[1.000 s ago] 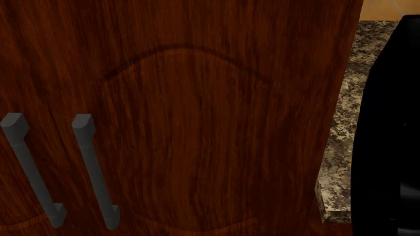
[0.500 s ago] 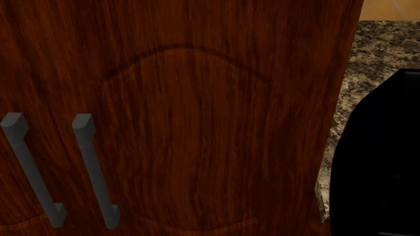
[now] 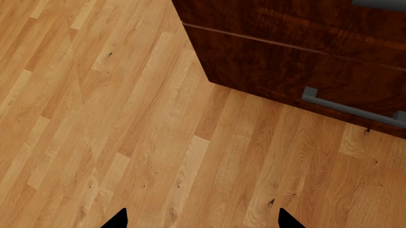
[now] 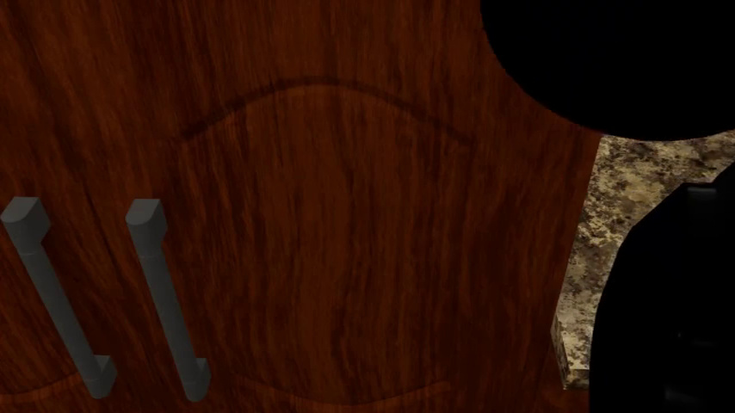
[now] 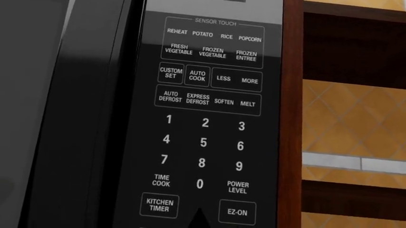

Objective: Press the stop button on the microwave

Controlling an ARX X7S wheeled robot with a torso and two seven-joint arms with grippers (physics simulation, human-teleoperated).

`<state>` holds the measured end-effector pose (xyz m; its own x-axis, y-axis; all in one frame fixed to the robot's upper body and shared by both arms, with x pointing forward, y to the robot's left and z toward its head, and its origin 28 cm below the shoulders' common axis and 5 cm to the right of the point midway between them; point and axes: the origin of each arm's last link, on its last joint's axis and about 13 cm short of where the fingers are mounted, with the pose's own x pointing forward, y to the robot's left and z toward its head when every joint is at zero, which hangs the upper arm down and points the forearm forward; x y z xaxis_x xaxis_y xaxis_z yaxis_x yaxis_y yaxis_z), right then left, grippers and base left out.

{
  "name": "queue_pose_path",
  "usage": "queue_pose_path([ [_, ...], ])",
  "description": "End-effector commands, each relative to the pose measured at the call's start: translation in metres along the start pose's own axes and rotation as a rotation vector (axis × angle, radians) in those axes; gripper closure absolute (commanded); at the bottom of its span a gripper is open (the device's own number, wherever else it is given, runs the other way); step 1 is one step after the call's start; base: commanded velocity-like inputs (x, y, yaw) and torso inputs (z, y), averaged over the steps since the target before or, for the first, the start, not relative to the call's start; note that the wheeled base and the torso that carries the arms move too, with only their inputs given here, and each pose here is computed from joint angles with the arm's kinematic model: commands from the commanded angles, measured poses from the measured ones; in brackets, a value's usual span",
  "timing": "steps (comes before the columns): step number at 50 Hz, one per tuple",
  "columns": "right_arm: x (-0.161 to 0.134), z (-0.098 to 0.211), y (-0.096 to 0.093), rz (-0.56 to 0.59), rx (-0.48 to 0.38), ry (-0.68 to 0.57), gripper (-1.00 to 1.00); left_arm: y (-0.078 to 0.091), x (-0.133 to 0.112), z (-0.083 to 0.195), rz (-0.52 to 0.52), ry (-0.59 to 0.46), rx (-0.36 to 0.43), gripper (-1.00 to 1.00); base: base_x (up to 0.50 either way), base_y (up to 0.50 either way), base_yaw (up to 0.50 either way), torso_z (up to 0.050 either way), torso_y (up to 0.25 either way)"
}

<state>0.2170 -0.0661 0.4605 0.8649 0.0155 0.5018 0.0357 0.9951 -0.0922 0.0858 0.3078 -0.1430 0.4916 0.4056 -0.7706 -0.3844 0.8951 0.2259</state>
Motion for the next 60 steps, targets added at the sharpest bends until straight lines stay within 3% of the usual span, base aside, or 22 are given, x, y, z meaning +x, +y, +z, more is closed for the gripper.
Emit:
queue_pose_path([
  [1,-0.001,-0.009,0.001,0.009,-0.004,0.024,1.0,0.0,0.0,0.0,0.0,0.0,0.0,-1.0,0.0,0.0,0.0,0.0,0.0],
  [33,-0.008,-0.029,0.001,0.021,-0.015,0.073,1.0,0.0,0.0,0.0,0.0,0.0,0.0,-1.0,0.0,0.0,0.0,0.0,0.0],
  [60,0.015,-0.04,-0.024,-0.087,-0.06,0.082,1.0,0.0,0.0,0.0,0.0,0.0,0.0,-1.0,0.0,0.0,0.0,0.0,0.0],
])
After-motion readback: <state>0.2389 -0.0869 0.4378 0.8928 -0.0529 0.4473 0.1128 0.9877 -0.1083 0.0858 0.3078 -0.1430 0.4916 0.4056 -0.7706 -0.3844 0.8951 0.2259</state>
